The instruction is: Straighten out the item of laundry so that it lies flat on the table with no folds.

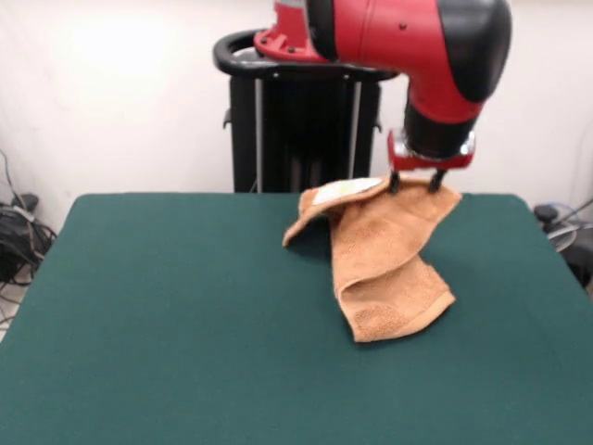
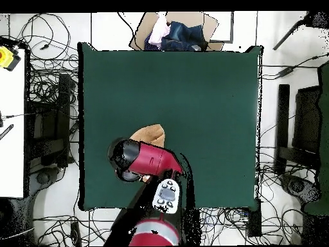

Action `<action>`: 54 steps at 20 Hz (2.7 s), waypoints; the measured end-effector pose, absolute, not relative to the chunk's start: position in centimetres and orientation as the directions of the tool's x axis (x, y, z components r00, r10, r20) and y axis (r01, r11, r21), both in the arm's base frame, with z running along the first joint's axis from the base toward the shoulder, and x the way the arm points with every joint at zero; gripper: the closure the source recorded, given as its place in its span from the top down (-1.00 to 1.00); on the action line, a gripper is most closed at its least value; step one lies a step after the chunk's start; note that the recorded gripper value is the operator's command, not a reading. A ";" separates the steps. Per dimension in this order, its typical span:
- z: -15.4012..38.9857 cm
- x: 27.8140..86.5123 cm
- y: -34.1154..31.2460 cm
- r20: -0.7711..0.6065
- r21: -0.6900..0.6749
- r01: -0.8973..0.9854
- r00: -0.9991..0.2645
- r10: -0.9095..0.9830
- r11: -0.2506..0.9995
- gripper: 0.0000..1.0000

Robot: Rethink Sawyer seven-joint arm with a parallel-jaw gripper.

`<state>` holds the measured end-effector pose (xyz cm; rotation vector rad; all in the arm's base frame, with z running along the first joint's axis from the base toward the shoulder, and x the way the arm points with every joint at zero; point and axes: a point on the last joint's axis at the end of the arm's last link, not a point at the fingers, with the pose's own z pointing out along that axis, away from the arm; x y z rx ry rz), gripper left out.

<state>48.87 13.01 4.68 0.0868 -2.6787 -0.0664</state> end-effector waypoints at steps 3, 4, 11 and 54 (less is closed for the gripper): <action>6.1 48.1 12.2 0.472 -0.006 -0.006 -0.881 -0.003 1.000 1.00; 6.3 47.9 12.0 0.473 -0.027 0.006 -0.881 0.018 1.000 1.00; 8.2 47.4 10.3 0.425 -0.178 0.137 -0.882 0.202 0.974 1.00; 9.2 53.2 3.5 -0.126 -0.084 0.605 -0.795 0.594 0.792 1.00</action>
